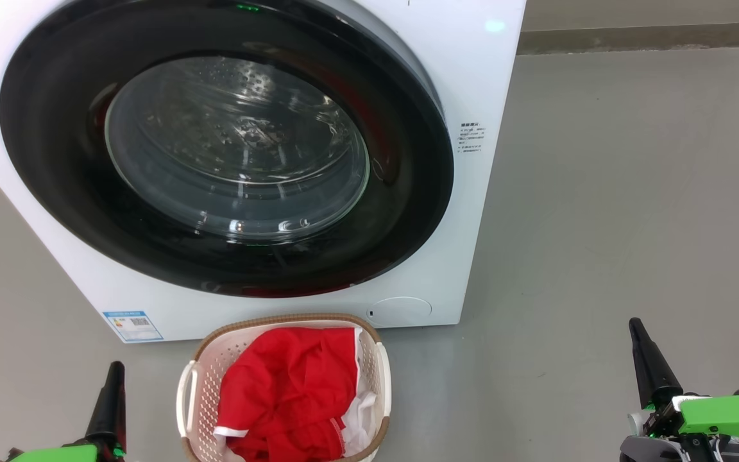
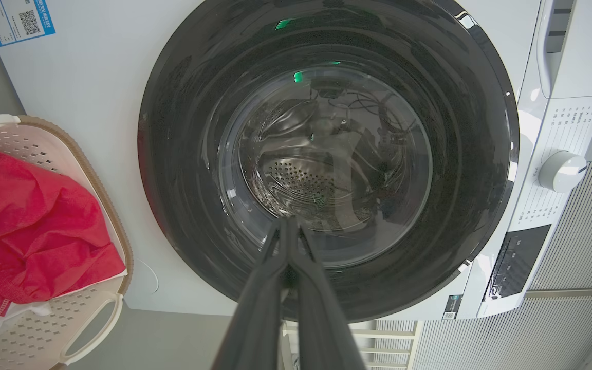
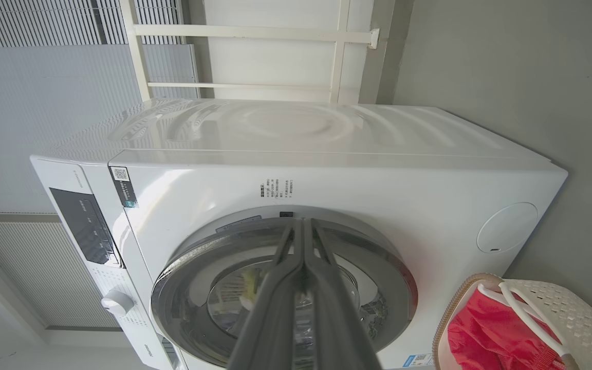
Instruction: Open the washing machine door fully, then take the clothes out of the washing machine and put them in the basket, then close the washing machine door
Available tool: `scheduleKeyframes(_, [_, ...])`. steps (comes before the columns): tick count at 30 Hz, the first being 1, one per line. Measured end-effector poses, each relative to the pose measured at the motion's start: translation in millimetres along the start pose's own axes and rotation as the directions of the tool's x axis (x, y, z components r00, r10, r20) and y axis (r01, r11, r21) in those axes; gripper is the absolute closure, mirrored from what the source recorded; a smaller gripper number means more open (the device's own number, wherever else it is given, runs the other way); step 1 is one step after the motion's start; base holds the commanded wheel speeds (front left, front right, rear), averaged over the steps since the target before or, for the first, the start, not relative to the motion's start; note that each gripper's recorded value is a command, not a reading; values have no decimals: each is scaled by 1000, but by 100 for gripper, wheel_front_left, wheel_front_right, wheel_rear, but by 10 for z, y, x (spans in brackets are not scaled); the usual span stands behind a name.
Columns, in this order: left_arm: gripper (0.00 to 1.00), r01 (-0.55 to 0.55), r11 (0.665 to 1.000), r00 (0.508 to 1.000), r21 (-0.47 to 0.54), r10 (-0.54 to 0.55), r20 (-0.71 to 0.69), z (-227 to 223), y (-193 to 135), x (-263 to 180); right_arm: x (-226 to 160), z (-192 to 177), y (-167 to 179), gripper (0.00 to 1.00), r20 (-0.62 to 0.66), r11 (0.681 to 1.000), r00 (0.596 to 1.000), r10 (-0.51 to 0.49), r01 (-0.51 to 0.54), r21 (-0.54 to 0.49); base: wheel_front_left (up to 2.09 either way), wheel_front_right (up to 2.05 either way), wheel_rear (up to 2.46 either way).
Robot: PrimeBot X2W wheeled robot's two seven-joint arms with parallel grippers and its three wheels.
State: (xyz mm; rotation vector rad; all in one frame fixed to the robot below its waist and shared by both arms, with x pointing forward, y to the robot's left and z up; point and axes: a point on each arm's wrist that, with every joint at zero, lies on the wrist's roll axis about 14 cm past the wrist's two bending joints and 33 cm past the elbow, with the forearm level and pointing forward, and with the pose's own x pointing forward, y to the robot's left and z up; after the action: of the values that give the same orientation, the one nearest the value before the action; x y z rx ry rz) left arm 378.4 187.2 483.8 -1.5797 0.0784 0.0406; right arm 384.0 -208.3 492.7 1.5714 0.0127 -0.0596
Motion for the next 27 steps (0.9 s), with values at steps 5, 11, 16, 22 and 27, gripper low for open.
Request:
scheduleKeyframes(5, [100, 0, 1000, 1000, 0, 0, 0, 0, 0, 0, 0, 2, 0, 100, 1, 1000, 1000, 0, 0, 0, 0, 0, 0])
scheduleKeyframes(11, [100, 0, 1000, 1000, -1, 0, 0, -2, 0, 0, 0, 3, 0, 100, 0, 1000, 1000, 0, 0, 0, 0, 0, 0])
scheduleKeyframes(16, [100, 0, 1000, 1000, -1, 0, 0, -2, 0, 0, 0, 3, 0, 100, 1, 1000, 1000, 0, 0, 1, 0, 0, 0])
scheduleKeyframes(22, [100, 0, 1000, 1000, -1, 0, 0, -1, 0, 0, -1, 4, 1, 100, 1, 1000, 1000, 0, 0, 0, 0, 0, 0])
scheduleKeyframes(27, [100, 0, 1000, 1000, -1, 0, 0, -2, 1, 0, -1, 3, 0, 100, 1, 1000, 1000, 0, 0, 1, 0, 0, 0])
